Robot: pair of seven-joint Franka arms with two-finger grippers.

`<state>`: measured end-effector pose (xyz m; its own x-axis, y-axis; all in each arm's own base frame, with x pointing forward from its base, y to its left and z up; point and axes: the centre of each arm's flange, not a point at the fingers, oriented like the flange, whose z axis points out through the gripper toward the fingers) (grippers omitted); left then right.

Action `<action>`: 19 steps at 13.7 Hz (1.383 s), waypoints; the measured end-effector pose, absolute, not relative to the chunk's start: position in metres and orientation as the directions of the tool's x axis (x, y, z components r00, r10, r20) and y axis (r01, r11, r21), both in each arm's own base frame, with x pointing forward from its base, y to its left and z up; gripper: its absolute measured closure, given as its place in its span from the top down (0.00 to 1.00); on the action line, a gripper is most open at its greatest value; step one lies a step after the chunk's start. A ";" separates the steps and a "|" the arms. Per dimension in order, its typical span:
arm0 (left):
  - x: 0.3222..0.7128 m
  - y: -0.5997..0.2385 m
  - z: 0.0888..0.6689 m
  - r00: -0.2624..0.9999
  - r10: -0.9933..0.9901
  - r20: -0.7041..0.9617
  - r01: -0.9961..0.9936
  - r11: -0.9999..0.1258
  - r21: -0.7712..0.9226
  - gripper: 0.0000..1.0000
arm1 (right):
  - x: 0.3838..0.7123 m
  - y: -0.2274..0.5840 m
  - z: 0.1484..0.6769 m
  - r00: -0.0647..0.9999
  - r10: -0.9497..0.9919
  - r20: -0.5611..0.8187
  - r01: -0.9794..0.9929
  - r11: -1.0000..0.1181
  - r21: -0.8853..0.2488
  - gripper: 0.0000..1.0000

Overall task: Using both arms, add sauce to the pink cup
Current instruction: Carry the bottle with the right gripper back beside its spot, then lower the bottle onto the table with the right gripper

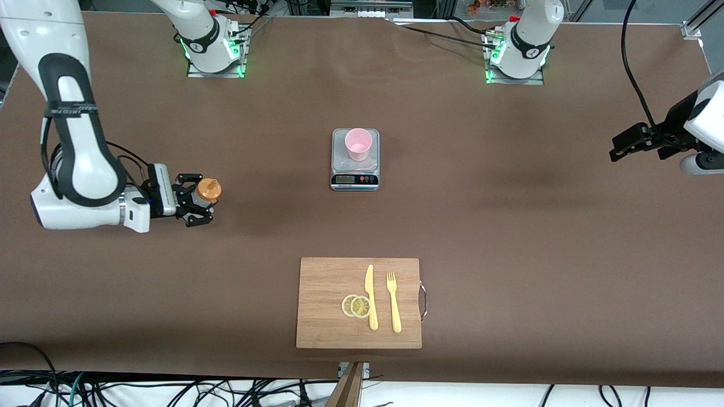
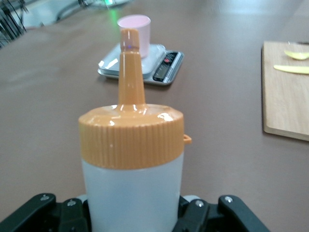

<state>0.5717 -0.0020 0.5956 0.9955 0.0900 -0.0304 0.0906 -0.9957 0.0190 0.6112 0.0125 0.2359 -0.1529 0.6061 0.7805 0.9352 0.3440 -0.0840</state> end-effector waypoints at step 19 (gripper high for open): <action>0.572 -0.002 0.596 0.995 0.090 -0.030 0.091 -0.996 0.019 1.00 | 0.541 -0.062 0.117 -0.048 0.146 0.988 0.929 0.371 -0.010 0.26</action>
<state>0.5718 -0.0020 0.5957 0.9955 0.0900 -0.0303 0.0906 -0.9957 0.0190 0.5410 -0.0617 0.1170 -0.0475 0.1458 0.9882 0.9287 0.3707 -0.0100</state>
